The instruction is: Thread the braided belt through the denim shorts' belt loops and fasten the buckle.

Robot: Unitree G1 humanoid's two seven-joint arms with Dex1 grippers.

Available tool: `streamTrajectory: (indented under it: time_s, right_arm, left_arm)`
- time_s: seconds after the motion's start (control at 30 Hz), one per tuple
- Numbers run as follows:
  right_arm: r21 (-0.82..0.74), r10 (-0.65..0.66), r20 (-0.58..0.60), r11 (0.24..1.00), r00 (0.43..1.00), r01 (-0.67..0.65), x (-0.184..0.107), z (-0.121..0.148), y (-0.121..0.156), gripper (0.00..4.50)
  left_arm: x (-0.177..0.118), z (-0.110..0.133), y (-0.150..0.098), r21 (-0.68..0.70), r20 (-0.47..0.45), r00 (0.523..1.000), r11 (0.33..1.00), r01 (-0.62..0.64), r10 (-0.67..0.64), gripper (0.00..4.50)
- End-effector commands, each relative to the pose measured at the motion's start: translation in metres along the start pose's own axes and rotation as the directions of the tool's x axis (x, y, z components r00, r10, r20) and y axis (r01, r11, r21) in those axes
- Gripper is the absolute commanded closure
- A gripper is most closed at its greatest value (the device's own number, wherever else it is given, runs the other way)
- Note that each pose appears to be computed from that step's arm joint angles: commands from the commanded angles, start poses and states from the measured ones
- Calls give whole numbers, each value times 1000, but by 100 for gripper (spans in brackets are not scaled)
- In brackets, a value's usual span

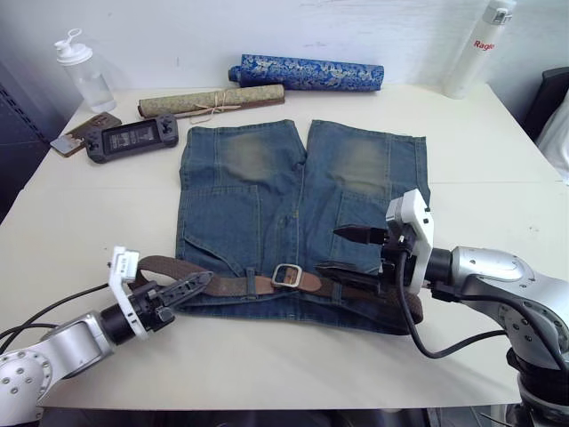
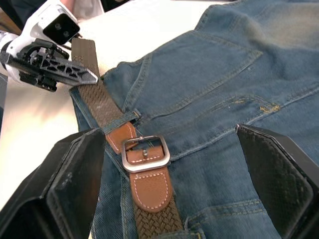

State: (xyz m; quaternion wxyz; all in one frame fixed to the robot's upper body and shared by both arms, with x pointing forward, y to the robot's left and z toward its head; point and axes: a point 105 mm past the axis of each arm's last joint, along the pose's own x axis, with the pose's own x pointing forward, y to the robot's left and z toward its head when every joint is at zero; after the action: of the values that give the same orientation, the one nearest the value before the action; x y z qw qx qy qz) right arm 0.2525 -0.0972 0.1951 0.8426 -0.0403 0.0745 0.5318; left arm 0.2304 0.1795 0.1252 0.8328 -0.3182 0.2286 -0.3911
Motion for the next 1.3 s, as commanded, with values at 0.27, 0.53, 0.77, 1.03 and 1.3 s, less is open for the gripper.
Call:
streamTrajectory:
  time_s: [0.27, 0.53, 0.77, 1.03, 1.3]
  right_arm:
    - [-155, -25, -64, 988, 998, 14, 1, -14, 6, 6]
    - [-289, -32, -81, 957, 996, 7, 1, -18, 9, 6]
    - [-491, 48, -92, 867, 995, -88, 7, -21, 22, 6]
    - [-684, 54, -97, 722, 994, -106, 10, -36, 23, 6]
    - [-827, 21, -29, 562, 999, -35, 10, -56, 30, 6]
  left_arm:
    - [33, 19, 10, 127, -92, 991, 986, 112, -101, 450]
    - [48, 16, 12, 180, -171, 975, 969, 170, -139, 450]
    - [69, 12, -8, 199, -208, 949, 940, 278, -236, 450]
    - [78, 10, -17, 199, -218, 936, 926, 321, -277, 450]
    - [78, 9, -18, 188, -216, 936, 929, 319, -278, 450]
